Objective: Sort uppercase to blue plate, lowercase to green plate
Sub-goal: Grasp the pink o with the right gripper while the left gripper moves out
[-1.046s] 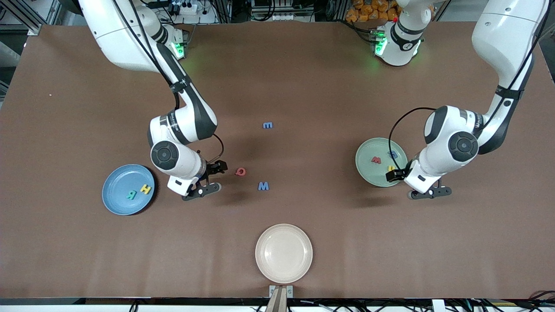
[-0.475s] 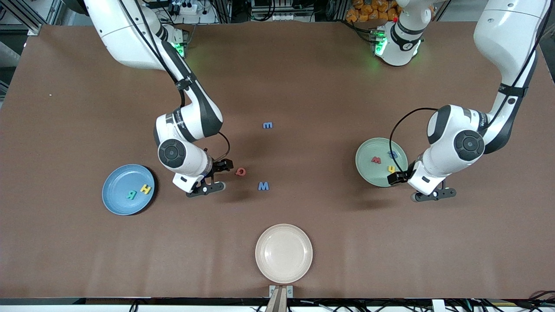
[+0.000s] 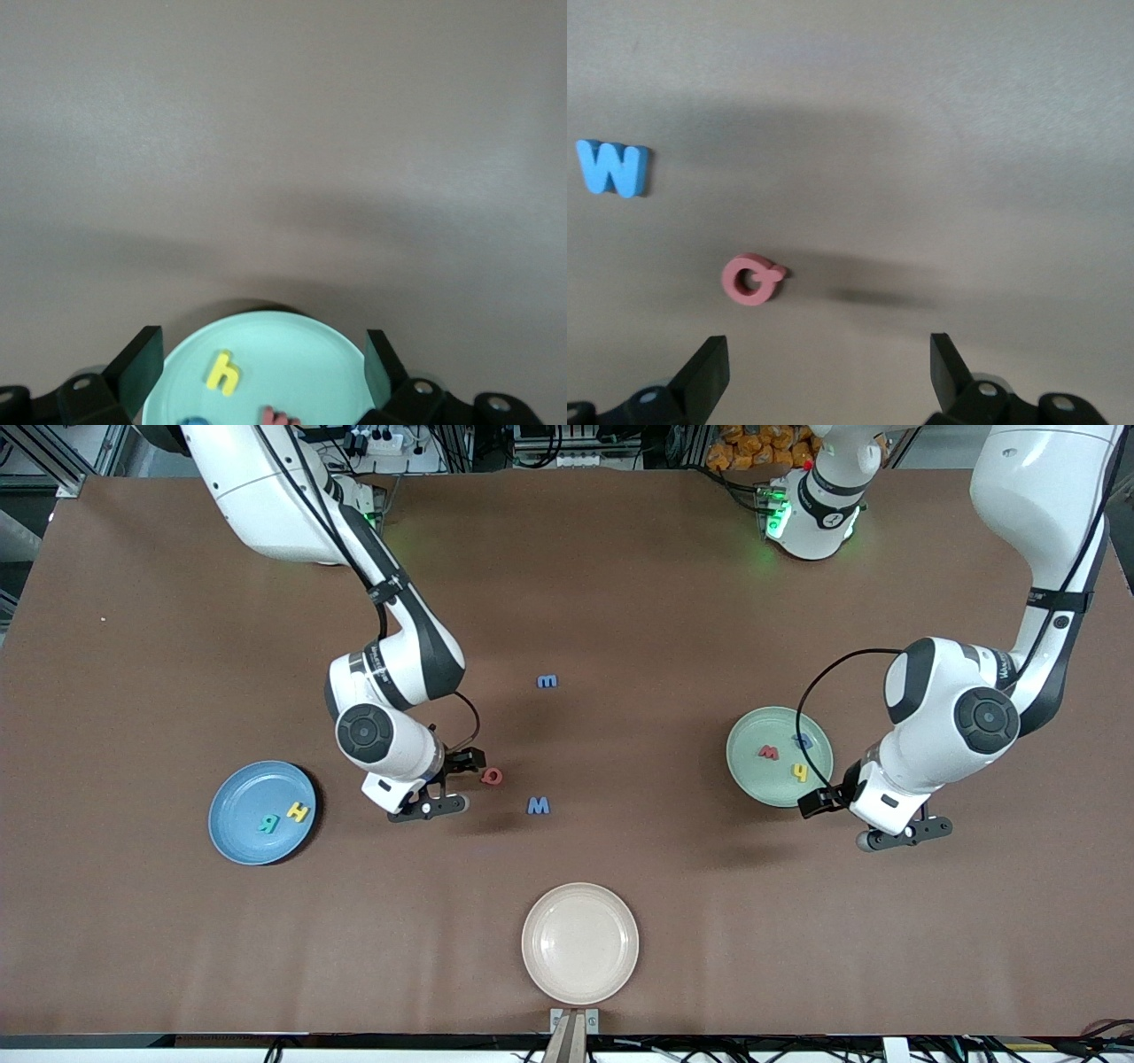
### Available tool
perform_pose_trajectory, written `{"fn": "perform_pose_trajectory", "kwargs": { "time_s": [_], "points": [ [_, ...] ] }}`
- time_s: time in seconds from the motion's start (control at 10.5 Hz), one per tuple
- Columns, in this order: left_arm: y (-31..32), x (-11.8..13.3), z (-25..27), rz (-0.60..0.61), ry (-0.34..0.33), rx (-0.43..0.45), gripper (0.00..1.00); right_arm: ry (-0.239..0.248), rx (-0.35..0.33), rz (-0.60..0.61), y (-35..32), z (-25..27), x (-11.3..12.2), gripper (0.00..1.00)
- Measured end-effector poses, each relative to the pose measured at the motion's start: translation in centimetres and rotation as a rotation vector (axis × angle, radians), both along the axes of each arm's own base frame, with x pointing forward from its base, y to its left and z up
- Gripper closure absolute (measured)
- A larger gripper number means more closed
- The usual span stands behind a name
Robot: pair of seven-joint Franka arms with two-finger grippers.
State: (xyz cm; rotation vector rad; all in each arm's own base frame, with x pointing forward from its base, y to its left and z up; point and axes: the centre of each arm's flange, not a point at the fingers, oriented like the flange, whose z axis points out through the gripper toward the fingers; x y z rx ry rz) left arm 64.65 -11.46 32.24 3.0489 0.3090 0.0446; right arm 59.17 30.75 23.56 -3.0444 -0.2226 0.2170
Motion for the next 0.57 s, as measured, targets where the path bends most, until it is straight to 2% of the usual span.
{"fn": "perform_pose_trajectory", "kwargs": {
  "time_s": [0.29,0.57],
  "points": [
    [-3.2,-0.1,3.4,0.052,0.038,-0.003,0.0,-0.02,0.0,-0.071,1.2,0.2,-0.2,0.0],
    [-8.3,-2.1,4.4,0.124,0.088,-0.003,0.0,-0.031,-0.016,-0.329,2.3,0.3,-0.2,0.0]
  ]
}}
